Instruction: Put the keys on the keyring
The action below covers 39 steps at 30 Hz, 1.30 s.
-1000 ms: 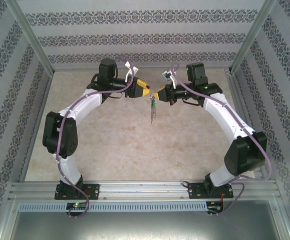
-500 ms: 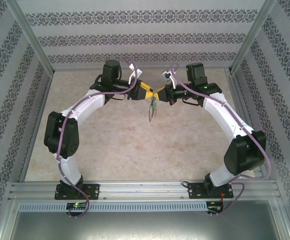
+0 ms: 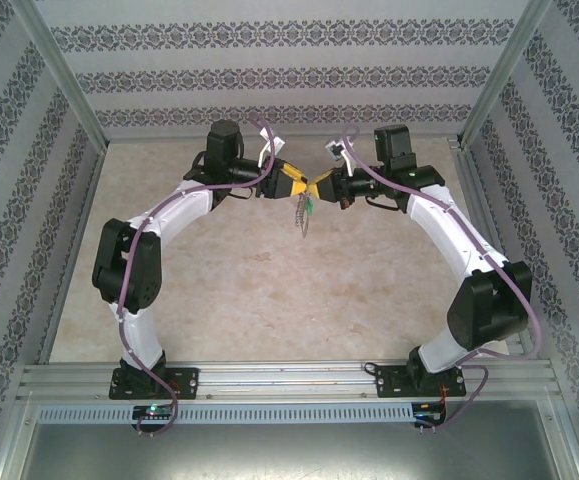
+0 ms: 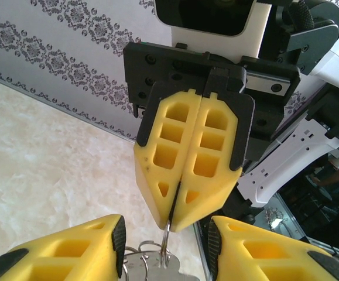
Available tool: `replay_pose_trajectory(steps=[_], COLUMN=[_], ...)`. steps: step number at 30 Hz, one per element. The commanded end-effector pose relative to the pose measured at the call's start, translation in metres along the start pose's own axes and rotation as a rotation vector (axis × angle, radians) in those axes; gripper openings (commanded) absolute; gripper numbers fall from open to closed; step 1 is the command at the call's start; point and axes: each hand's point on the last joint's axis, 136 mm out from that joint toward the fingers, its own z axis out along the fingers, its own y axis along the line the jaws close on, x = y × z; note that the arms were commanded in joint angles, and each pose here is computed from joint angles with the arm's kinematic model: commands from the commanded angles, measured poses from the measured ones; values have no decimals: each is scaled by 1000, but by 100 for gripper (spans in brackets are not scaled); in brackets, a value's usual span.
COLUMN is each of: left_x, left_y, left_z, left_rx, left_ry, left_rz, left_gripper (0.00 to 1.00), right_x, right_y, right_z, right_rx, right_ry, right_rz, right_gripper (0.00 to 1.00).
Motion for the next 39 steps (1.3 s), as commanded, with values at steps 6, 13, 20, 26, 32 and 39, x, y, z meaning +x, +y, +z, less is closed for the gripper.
replay_pose_trajectory(steps=[6,13,20,26,32,39], left_x=[1,1,2,3,2,-11], left_y=[-1,0,-1,-1,-3,-9], left_z=[6,8,12,14,17,18], left_rx=[25,25,44,47,60,107], left_ry=[-1,0,9,11,9,-48], left_rz=[32,32,27,30,30,59], left_gripper=[39,40,38,35,20,0], right_x=[-12,-15,-16,-16,-16,-14], right_y=[6,6,5,4,4,2], right_z=[-13,-12,-12,-12,-12,-12], right_rx=[-5,-9,-3,-1,-3,12], right_ry=[-51,-58,-61,-61,-62,-63], right_rz=[-63,-63,-62,-61,-62,-55], right_gripper=[0,0,0,0,0,0])
